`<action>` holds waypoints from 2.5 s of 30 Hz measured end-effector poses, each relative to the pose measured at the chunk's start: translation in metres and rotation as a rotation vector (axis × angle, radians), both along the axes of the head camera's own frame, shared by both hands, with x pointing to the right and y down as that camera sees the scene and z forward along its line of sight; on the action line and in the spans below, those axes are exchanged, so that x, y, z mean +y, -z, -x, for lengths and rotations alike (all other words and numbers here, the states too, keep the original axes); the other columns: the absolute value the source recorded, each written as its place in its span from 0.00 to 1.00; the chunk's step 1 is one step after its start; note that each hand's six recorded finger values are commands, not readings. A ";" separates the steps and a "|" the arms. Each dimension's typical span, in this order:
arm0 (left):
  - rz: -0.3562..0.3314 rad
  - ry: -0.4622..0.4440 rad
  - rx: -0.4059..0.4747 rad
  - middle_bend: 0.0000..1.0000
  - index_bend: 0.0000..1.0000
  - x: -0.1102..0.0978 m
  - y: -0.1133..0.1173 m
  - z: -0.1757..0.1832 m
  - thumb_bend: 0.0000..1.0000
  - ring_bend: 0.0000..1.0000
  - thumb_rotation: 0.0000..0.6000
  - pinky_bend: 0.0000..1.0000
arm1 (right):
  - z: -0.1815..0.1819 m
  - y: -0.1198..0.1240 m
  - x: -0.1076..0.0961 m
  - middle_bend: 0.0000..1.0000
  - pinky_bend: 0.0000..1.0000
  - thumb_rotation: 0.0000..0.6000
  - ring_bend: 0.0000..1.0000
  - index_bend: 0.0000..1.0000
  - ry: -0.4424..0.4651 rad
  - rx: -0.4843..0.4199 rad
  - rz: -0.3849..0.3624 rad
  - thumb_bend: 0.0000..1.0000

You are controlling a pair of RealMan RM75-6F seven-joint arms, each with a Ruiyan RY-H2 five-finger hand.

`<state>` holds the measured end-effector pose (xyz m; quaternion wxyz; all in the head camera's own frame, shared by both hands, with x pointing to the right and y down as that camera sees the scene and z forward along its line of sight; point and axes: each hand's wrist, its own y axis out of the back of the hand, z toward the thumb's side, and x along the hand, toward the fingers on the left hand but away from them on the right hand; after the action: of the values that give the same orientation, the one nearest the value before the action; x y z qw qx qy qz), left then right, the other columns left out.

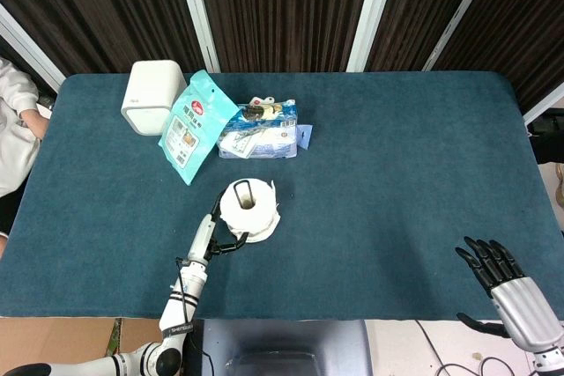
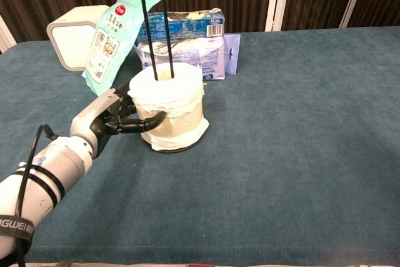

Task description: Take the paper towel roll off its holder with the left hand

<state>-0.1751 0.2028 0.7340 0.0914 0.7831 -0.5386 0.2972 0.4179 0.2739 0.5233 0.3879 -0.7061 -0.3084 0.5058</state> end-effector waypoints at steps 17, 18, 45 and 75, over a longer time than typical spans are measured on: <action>-0.027 0.104 0.022 0.83 0.76 -0.020 0.013 -0.005 0.74 0.81 1.00 0.88 | -0.005 0.006 -0.001 0.00 0.00 1.00 0.00 0.00 -0.010 -0.015 -0.005 0.06; -0.045 0.112 0.031 0.85 0.77 -0.021 0.018 -0.005 0.76 0.82 1.00 0.88 | -0.005 0.006 -0.001 0.00 0.00 1.00 0.00 0.00 -0.009 -0.015 -0.003 0.06; -0.484 0.377 0.044 0.86 0.80 -0.135 0.181 0.048 0.71 0.84 1.00 0.90 | -0.006 0.006 0.000 0.00 0.00 1.00 0.00 0.00 0.006 -0.011 0.013 0.06; -0.331 0.078 -0.293 0.62 0.65 0.006 0.029 0.157 0.57 0.48 1.00 0.30 | -0.003 0.005 0.002 0.00 0.00 1.00 0.00 0.00 0.007 -0.010 0.015 0.06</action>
<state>-0.3319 0.2083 0.7046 -0.1063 0.7143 -0.6176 0.3116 0.4208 0.2762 0.5185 0.3828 -0.7126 -0.3039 0.5033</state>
